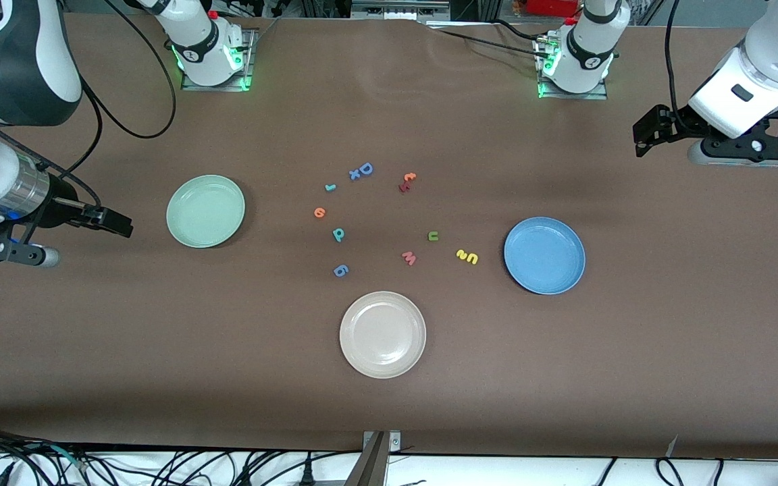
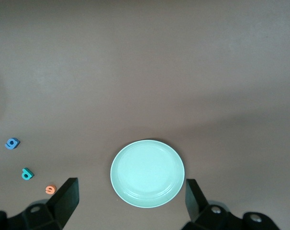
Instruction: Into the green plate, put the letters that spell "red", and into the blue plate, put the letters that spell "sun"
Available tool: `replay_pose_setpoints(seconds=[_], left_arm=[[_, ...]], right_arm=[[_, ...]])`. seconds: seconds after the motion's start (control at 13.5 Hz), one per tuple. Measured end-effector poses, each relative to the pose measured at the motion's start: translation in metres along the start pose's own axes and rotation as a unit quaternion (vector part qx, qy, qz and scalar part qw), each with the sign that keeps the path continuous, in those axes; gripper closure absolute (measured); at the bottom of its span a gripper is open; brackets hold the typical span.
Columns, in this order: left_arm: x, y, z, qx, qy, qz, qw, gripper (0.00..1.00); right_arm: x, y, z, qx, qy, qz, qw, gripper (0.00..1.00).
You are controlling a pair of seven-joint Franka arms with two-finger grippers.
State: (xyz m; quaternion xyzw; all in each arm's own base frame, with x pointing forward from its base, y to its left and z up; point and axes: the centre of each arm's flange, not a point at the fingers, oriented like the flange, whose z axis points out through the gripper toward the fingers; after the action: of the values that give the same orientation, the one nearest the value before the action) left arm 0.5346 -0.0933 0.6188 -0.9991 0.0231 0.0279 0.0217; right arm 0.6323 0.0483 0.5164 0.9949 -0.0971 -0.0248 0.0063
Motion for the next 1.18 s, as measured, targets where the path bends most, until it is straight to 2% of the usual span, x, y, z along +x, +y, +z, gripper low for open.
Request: replay_pose_setpoints(seconds=[0.3,1.18], left_arm=[[-0.001,0.006,0.000,0.011,0.002,0.007,1.000,0.00],[0.008,0.010,0.013,0.011,-0.007,0.011,1.000,0.00]], right_arm=[[0.000,0.000,0.000,0.000,0.000,0.000,1.000,0.01],[0.000,0.000,0.002,0.000,-0.002,0.000,1.000,0.02]])
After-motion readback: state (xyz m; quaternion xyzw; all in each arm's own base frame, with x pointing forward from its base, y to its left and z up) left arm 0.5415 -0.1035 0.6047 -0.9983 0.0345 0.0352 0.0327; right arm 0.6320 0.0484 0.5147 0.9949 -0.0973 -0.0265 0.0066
